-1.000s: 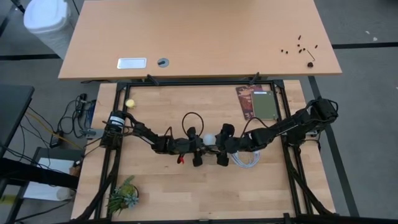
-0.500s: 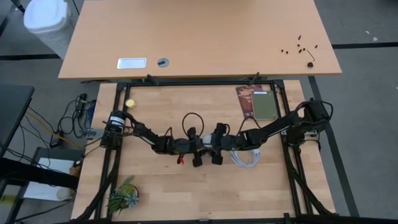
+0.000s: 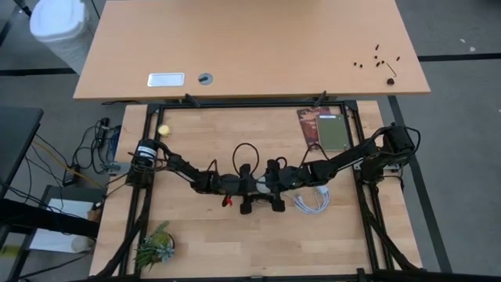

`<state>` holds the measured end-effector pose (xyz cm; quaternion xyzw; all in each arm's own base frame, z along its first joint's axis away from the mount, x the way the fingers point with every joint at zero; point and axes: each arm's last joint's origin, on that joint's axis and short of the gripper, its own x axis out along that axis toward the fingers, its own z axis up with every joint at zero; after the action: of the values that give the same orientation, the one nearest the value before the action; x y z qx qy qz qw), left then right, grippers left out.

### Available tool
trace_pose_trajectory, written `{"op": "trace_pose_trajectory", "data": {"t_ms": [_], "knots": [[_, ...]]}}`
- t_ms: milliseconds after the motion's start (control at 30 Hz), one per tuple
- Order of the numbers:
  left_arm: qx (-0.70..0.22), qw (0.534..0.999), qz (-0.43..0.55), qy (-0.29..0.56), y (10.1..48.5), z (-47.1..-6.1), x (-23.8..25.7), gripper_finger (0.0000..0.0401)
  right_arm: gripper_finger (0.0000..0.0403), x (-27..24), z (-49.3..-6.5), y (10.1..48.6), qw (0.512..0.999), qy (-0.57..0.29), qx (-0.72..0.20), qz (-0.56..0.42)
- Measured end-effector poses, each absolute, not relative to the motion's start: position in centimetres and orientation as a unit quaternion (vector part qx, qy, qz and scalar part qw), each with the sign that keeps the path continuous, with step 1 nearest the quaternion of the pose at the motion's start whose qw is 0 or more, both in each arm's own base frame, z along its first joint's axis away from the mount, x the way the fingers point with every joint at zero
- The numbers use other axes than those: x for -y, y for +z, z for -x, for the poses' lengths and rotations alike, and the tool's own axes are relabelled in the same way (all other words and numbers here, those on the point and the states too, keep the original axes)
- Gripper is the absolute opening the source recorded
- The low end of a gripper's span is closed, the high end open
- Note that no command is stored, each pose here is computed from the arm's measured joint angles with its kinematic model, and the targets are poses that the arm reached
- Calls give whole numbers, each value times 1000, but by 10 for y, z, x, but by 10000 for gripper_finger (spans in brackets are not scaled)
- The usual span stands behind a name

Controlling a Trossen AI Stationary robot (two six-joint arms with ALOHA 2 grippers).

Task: Screw lightbulb
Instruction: Insert the light bulb into the lamp

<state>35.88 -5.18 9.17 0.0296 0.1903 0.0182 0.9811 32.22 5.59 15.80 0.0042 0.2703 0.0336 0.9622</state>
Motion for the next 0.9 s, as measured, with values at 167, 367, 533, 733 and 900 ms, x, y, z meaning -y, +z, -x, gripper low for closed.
{"op": "trace_pose_trajectory", "data": {"t_ms": [167, 367, 533, 733, 900], "knots": [[-190, 981, -35, -19, 92, -359, 54, 184, 310, -66, -318, 155, 961, 58, -270, 10], [-190, 980, -35, -51, 91, -359, 56, 184, 310, -75, -316, 155, 959, 81, -267, 39], [-191, 979, -34, -63, 91, -358, 57, 184, 310, -76, -315, 155, 958, 98, -265, 38], [-190, 979, -37, -70, 91, -358, 62, 184, 309, -78, -318, 161, 965, 114, -230, 48], [-189, 979, -42, -71, 91, -357, 65, 184, 309, -71, -309, 155, 976, 120, -181, 32]]}}
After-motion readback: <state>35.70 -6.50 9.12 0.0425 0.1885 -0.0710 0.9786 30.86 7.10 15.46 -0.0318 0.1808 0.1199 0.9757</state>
